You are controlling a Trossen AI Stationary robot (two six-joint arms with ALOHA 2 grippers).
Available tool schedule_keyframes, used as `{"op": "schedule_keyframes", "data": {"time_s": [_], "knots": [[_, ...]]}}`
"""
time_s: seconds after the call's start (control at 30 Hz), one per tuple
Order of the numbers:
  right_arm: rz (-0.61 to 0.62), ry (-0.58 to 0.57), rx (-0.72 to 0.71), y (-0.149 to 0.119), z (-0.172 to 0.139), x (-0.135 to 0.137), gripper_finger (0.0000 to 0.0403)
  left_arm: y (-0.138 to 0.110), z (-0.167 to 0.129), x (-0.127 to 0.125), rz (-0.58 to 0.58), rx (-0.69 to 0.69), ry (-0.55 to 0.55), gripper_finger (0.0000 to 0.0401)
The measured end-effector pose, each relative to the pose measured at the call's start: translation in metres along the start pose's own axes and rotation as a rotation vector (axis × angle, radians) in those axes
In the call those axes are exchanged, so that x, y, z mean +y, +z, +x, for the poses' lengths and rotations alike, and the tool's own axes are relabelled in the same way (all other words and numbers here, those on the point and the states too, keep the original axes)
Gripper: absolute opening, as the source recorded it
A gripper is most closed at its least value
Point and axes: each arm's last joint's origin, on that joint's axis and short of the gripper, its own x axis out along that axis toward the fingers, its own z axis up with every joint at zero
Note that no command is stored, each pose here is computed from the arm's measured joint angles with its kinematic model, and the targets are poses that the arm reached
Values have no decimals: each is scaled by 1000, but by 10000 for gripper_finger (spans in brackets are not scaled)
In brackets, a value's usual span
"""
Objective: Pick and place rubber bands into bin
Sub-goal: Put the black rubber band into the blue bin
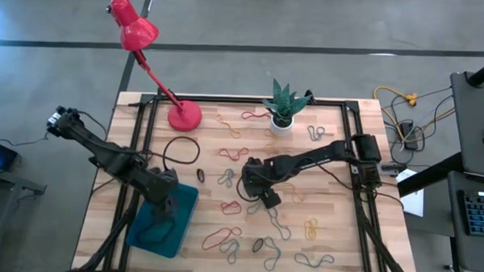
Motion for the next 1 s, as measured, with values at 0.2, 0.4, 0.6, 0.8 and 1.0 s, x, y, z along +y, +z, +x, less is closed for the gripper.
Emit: {"op": "schedule_keyframes", "data": {"time_s": [0.2, 0.4, 0.6, 0.8, 1.0], "knots": [[34, -24, 9, -1, 0, -2, 168, 1, -1, -1, -21, -11, -16, 224], [89, -138, 38, -3, 0, -12, 69, 2, 2, -3, -21, -15, -24, 224], [178, -169, -3, 2, -9, -21, 13, 2, 1, -4, -19, -22, -37, 224], [324, -20, -194, 29, -39, -35, 10, 2, 3, -2, -16, -42, -22, 224], [425, 78, -411, 59, -74, -58, 9, 7, 4, 2, 75, -200, 82, 224]]}}
